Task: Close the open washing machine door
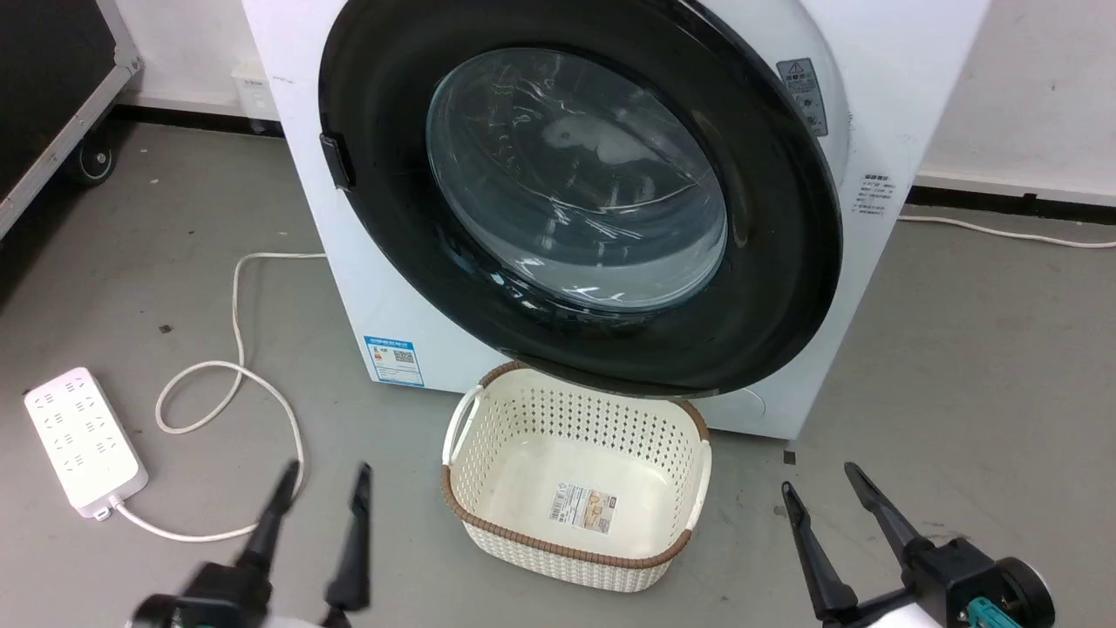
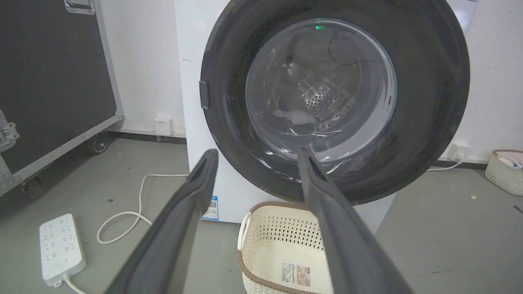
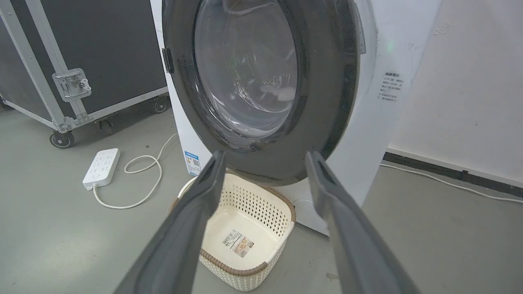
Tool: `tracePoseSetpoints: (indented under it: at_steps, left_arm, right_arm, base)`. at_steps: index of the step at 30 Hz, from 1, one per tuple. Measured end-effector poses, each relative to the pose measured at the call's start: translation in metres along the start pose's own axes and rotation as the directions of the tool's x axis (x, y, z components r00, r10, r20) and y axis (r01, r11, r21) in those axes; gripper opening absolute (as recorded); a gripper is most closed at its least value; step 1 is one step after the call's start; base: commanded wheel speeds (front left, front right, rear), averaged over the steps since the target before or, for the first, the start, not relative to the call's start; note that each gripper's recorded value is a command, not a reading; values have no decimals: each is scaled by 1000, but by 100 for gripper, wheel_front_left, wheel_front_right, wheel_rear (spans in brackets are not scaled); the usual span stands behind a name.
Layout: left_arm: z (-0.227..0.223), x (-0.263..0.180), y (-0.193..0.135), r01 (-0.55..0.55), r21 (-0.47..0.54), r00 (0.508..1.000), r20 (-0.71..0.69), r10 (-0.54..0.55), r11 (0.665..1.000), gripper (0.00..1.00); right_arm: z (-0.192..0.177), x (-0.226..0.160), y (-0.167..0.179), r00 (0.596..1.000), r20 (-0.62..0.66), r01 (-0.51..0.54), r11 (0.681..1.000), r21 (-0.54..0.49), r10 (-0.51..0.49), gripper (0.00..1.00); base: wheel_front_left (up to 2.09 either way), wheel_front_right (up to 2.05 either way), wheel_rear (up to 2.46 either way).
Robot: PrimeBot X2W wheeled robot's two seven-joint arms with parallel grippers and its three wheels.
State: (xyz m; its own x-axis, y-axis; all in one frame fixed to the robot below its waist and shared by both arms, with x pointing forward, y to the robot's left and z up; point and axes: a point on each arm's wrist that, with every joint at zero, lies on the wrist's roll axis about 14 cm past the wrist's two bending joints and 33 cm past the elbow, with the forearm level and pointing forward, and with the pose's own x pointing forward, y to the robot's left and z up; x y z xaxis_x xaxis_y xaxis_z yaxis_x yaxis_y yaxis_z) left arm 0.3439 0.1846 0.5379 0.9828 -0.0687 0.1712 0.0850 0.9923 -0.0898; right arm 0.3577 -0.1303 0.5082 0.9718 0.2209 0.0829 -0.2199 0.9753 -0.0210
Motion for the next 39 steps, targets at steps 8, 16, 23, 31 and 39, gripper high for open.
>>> tracePoseSetpoints:
  at_steps: [8,16,23,31,39]
  left_arm:
    - [-33,-13,-22,88,71,991,-108,-80,994,100]
    - [-35,10,-27,113,94,989,-102,-104,989,100]
    - [-48,36,-34,152,114,983,-121,-138,982,100]
    - [-71,57,-33,150,100,978,-163,-132,984,100]
    - [-91,57,-16,108,108,973,-217,-83,988,100]
  right_arm:
    - [-6,1,1,1000,-19,-3,1000,11,3,35]
    - [-14,22,12,998,-31,-46,998,39,48,0]
    - [-4,83,15,987,-16,-163,986,-27,163,0]
    - [-14,157,-19,982,-68,-182,981,-65,177,0]
    - [-31,209,-36,969,-149,-215,970,-113,197,0]
  base:
    - [0,0,0]
    - [0,0,0]
    - [0,0,0]
    - [0,0,0]
    - [0,0,0]
